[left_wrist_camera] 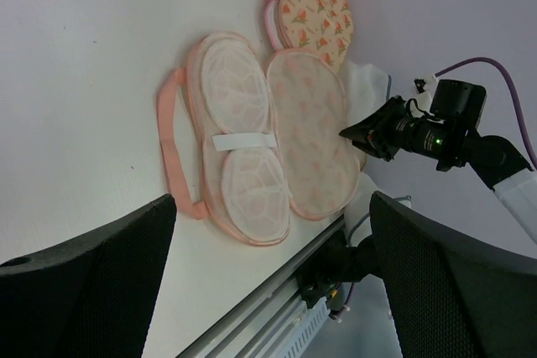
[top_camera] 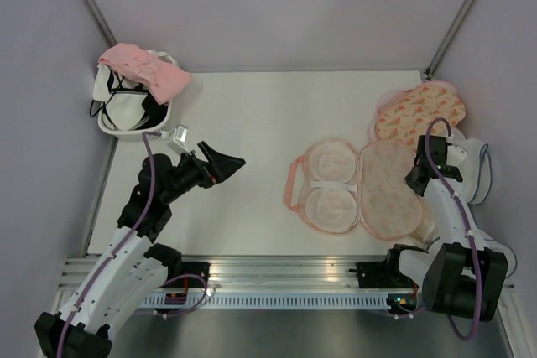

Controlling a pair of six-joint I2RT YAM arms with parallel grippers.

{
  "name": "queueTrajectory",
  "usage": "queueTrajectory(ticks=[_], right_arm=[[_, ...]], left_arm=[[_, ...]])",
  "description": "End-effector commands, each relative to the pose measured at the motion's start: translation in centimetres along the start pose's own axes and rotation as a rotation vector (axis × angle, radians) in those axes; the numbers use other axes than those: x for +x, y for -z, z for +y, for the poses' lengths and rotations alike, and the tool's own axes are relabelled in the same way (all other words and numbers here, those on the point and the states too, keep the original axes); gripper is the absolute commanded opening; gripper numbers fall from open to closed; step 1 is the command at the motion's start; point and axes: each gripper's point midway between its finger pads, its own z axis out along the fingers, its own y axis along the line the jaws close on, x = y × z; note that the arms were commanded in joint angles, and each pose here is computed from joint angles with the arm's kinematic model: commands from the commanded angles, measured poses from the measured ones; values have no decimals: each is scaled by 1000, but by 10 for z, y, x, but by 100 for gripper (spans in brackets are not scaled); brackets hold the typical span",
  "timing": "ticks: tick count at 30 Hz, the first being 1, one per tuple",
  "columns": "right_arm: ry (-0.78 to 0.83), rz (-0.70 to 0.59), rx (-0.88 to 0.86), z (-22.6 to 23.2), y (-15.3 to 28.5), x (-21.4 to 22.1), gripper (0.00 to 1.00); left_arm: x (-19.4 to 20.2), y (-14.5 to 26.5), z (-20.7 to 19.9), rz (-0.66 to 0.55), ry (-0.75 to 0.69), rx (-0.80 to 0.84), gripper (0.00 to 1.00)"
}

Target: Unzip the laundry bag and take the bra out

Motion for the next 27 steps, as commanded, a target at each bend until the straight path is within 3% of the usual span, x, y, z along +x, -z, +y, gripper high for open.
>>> queueTrajectory(ticks=[1, 5, 16, 27], right_arm=[[-3, 5, -134, 21, 9, -3, 14], [23, 75, -329, 48, 28, 12, 0], [86, 157, -876, 130, 118, 25, 0], [232, 231, -1116, 255, 159, 87, 0]], left_arm=[[2, 1, -6, 16, -30, 29, 98], [0, 5, -12, 13, -25, 44, 98], [5, 16, -11, 11, -27, 30, 98], [4, 29, -10, -10, -40, 1, 98]])
